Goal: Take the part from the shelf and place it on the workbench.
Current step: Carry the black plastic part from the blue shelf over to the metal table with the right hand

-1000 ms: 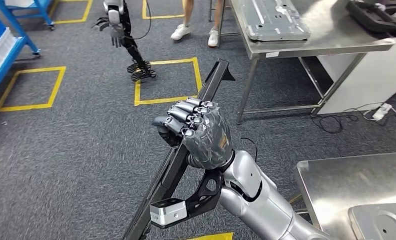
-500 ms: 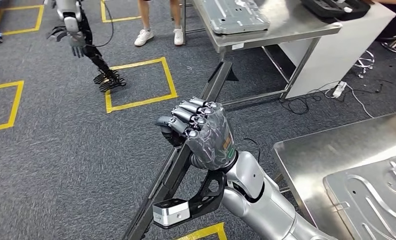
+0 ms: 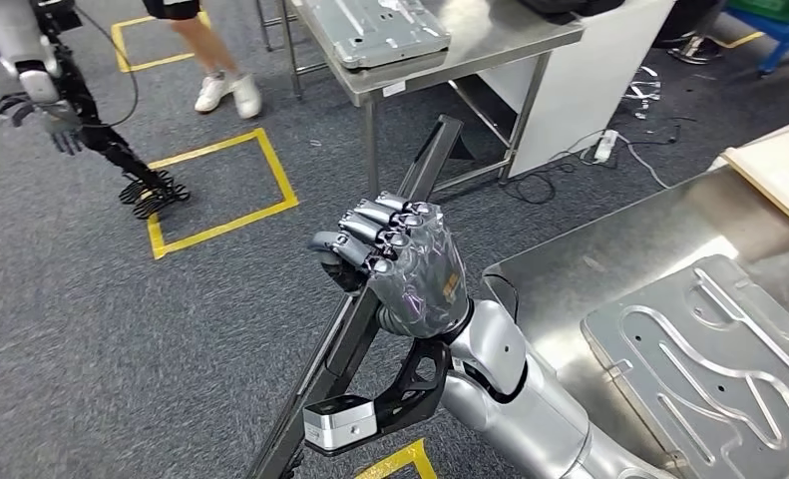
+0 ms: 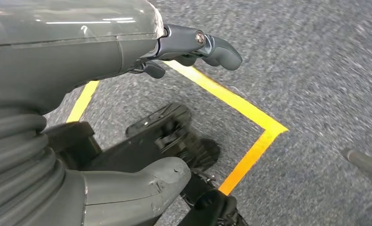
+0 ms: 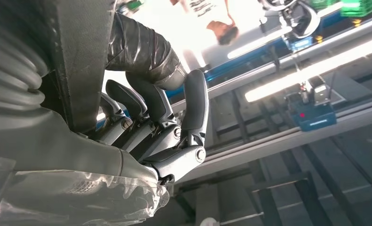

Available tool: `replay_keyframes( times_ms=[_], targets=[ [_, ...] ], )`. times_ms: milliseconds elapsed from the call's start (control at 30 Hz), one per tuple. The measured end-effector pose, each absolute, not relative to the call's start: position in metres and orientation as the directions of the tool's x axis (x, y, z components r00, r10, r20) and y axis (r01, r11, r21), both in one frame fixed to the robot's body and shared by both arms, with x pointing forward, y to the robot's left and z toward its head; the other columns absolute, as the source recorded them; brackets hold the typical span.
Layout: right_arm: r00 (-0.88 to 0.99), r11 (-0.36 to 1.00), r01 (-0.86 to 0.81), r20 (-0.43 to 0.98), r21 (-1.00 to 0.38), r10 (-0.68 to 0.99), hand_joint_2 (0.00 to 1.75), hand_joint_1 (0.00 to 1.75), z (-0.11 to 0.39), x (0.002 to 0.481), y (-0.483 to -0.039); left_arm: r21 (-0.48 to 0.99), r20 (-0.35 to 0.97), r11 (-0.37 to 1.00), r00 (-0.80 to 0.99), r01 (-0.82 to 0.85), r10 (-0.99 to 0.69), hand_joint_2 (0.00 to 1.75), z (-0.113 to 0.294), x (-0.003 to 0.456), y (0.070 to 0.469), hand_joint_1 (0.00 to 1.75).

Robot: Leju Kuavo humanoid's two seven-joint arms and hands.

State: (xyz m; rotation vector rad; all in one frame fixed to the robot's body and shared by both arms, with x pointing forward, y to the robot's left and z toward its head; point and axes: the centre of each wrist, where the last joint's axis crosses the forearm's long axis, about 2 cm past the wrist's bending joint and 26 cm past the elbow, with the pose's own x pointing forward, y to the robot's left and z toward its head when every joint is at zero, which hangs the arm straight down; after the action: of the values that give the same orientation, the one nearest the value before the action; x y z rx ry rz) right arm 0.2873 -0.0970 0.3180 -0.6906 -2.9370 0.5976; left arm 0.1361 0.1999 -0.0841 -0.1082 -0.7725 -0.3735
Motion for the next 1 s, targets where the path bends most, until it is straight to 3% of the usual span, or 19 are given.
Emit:
replay_keyframes(
  times_ms=[1000],
  targets=[
    [-0.889,0.809,0.431,-0.032,-0.399,0.458,1.75,1.75,0.3200,0.2923,-0.1021,0.035,0.710,0.934,0.648,0.356,-0.274,1.75,-0.0844,0.1351,0.1998,0.00]
  ],
)
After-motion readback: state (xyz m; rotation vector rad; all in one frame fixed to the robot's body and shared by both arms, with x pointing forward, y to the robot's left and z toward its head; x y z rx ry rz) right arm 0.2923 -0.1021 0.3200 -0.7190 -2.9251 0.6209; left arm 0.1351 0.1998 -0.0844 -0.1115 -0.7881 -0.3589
